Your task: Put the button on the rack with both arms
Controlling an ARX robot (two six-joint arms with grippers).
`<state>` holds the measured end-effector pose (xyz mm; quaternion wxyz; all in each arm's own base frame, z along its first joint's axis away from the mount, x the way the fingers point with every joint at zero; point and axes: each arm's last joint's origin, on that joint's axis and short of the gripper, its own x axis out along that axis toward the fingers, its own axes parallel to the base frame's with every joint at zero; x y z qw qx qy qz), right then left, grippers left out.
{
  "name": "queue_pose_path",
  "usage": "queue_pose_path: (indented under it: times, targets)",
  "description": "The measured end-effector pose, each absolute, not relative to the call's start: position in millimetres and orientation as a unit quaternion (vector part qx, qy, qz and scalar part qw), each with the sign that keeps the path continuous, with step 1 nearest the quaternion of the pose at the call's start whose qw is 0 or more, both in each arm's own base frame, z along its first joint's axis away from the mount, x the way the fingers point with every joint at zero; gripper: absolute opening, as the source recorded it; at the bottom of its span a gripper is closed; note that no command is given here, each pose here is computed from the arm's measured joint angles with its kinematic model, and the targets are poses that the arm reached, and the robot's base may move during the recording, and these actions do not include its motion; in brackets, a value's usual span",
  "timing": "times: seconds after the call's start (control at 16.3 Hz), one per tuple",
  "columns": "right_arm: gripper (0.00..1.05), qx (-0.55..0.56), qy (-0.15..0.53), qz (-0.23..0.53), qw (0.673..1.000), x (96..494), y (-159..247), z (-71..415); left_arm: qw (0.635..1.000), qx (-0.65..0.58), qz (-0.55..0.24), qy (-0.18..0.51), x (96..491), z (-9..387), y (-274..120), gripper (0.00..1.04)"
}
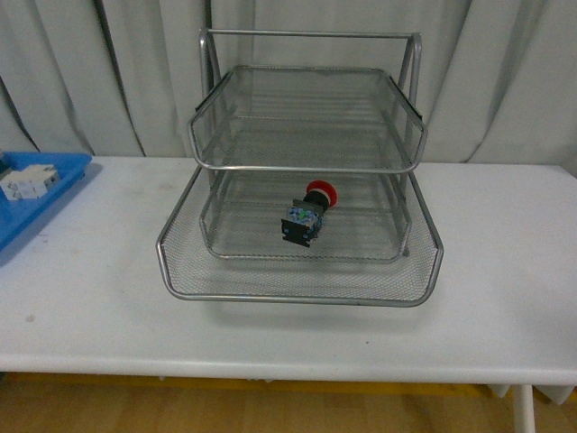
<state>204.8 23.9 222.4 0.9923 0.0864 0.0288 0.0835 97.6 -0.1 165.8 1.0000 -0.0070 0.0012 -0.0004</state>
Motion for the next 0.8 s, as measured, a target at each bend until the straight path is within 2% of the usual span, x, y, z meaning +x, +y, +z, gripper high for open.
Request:
queue_pose_path:
  times: [0.06, 0.12, 0.18, 0.37, 0.43, 0.55, 0.68, 0.8]
  targets:
    - [0.98, 0.110, 0.114, 0.099, 0.982, 246, 43, 214, 1.000, -0.006, 0.000, 0.001, 98, 166, 0, 1.00]
    - [0.98, 0.119, 0.187, 0.116, 0.968, 274, 61, 199, 1.000, -0.006, 0.000, 0.001, 98, 166, 0, 0.97]
    - [0.98, 0.120, 0.231, 0.115, 0.959, 291, 75, 190, 1.000, -0.006, 0.000, 0.001, 98, 166, 0, 0.98]
    - [0.98, 0.108, 0.297, 0.133, 0.939, 309, 106, 186, 1.000, -0.006, 0.000, 0.001, 98, 166, 0, 0.98]
    - [0.93, 0.106, 0.318, 0.139, 0.932, 308, 113, 183, 1.000, -0.006, 0.000, 0.001, 98, 166, 0, 0.98]
    - [0.72, 0.093, 0.353, 0.152, 0.919, 302, 125, 173, 1.000, -0.006, 0.000, 0.001, 98, 166, 0, 0.98]
    - [0.57, 0.082, 0.368, 0.159, 0.912, 299, 131, 168, 1.000, -0.006, 0.000, 0.001, 98, 166, 0, 0.98]
    - [0.34, 0.058, 0.382, 0.168, 0.907, 296, 141, 159, 1.000, -0.006, 0.000, 0.001, 98, 166, 0, 0.98]
